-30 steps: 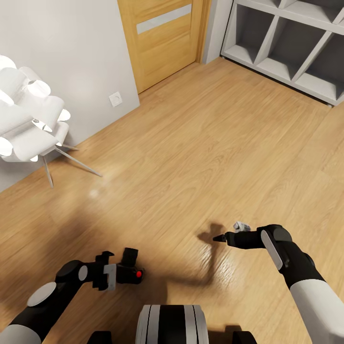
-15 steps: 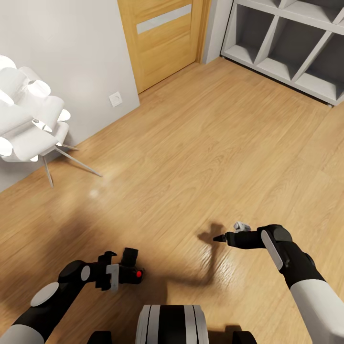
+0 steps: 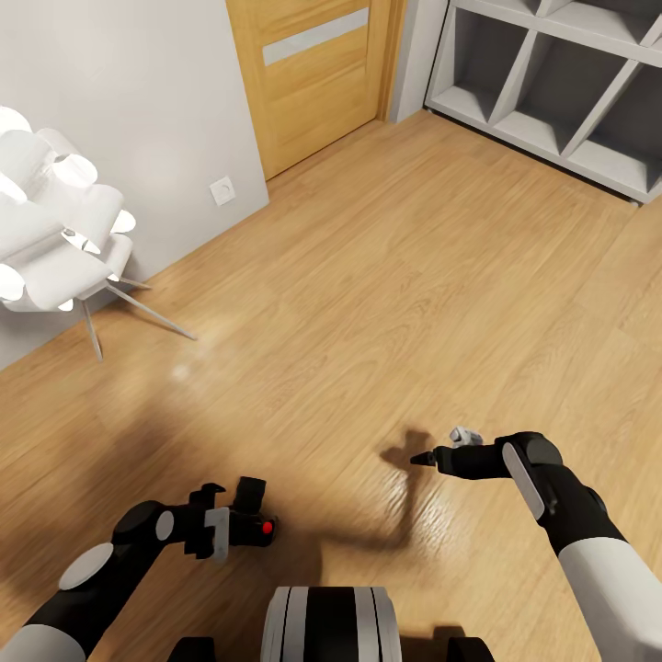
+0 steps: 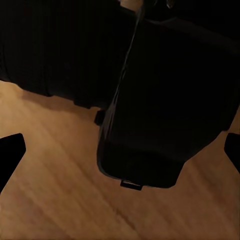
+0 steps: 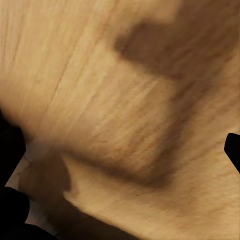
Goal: Attach the digital camera to the camera tripod in the bedroom.
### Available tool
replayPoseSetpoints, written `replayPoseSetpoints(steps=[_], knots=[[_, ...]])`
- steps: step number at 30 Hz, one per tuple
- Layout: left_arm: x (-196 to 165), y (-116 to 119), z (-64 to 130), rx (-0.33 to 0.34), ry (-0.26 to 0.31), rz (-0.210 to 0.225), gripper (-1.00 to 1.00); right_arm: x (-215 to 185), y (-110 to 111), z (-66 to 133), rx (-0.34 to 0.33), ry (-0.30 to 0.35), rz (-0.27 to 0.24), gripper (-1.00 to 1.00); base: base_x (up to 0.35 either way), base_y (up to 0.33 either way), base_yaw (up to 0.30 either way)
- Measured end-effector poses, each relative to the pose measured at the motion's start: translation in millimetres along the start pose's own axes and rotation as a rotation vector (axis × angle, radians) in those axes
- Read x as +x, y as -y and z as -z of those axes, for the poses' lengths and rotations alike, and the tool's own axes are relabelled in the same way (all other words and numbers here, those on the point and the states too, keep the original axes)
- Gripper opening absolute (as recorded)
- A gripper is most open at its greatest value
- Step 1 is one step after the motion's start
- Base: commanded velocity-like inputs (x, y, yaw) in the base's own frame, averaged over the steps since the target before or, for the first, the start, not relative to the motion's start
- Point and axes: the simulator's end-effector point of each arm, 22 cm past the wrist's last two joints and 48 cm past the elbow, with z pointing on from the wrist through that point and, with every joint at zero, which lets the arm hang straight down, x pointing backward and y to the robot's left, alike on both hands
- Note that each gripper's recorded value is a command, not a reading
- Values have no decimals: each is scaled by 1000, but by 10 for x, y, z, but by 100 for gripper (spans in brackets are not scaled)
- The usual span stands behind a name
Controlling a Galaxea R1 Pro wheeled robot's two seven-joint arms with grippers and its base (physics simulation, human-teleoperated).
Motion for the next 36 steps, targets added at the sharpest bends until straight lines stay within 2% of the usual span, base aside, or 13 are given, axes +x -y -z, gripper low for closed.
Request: replayPoseSetpoints(steps=[13, 36], knots=[[-122, 198, -125, 43, 13, 17, 100, -1, -2, 0, -1, 0, -1, 100, 0, 0, 0], [-106, 238, -143, 53, 9, 20, 100, -1, -3, 0, -1, 0, -1, 100, 0, 0, 0]])
